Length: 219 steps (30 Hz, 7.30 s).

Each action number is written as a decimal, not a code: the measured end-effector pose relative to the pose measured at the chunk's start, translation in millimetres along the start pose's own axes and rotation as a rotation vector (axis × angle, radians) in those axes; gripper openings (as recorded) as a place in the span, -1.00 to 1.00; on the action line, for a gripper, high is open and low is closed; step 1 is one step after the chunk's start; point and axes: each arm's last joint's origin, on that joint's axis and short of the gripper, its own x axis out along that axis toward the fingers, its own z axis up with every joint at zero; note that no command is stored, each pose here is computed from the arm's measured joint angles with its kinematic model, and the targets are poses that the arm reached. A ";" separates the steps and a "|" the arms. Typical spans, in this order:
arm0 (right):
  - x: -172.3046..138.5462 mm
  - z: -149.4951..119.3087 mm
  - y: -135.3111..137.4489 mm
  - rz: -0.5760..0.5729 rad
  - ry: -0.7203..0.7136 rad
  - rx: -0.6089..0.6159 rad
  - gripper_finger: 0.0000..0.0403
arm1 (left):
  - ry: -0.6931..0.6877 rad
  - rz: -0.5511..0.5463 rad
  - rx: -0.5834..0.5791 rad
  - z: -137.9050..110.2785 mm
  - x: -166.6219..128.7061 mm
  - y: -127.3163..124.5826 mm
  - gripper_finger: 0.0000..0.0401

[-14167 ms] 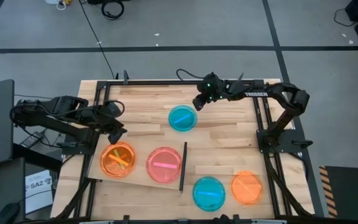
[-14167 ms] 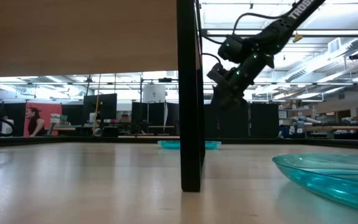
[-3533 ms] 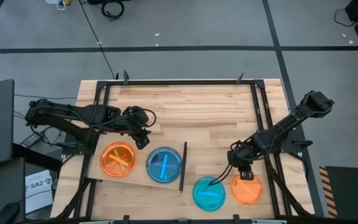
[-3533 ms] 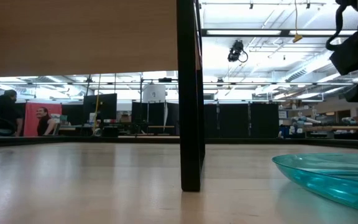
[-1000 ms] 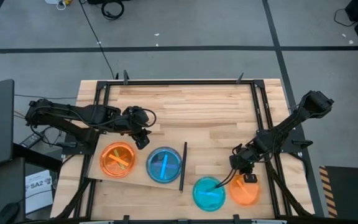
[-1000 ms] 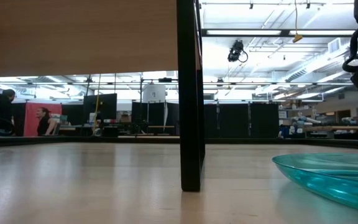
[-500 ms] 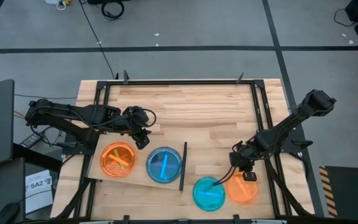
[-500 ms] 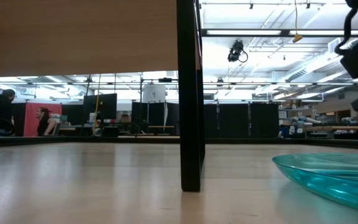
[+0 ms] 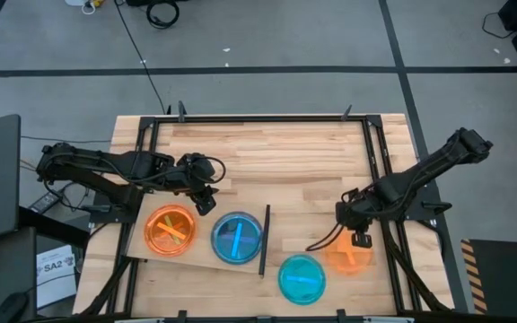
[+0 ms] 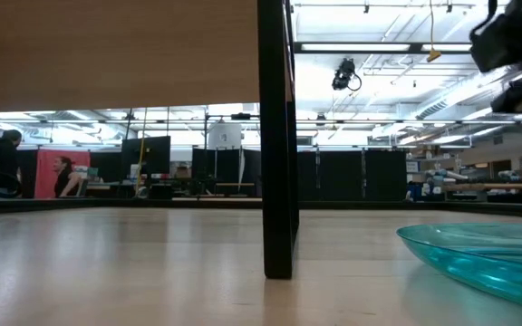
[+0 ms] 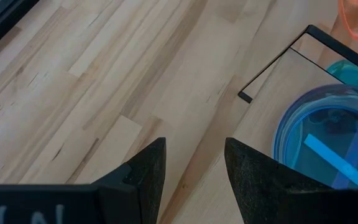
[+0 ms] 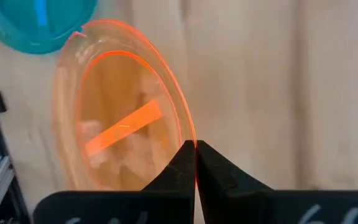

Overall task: Place and stack plates onto a shelf
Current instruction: Stack the orange plate on top of the other orange plate on the shelf

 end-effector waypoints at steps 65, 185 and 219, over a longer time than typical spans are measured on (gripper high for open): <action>-53.2 169.8 -96.3 -0.498 -1.106 0.419 -0.96 | -0.164 0.091 -0.073 9.8 -0.7 -0.3 -0.14; -60.5 198.1 -87.5 -0.262 -1.461 0.492 -0.59 | -0.335 0.427 -0.259 34.6 23.7 31.7 -0.95; -111.8 150.9 -78.5 -0.474 -1.342 0.195 -0.29 | -0.319 0.406 -0.245 34.3 24.2 30.9 -0.94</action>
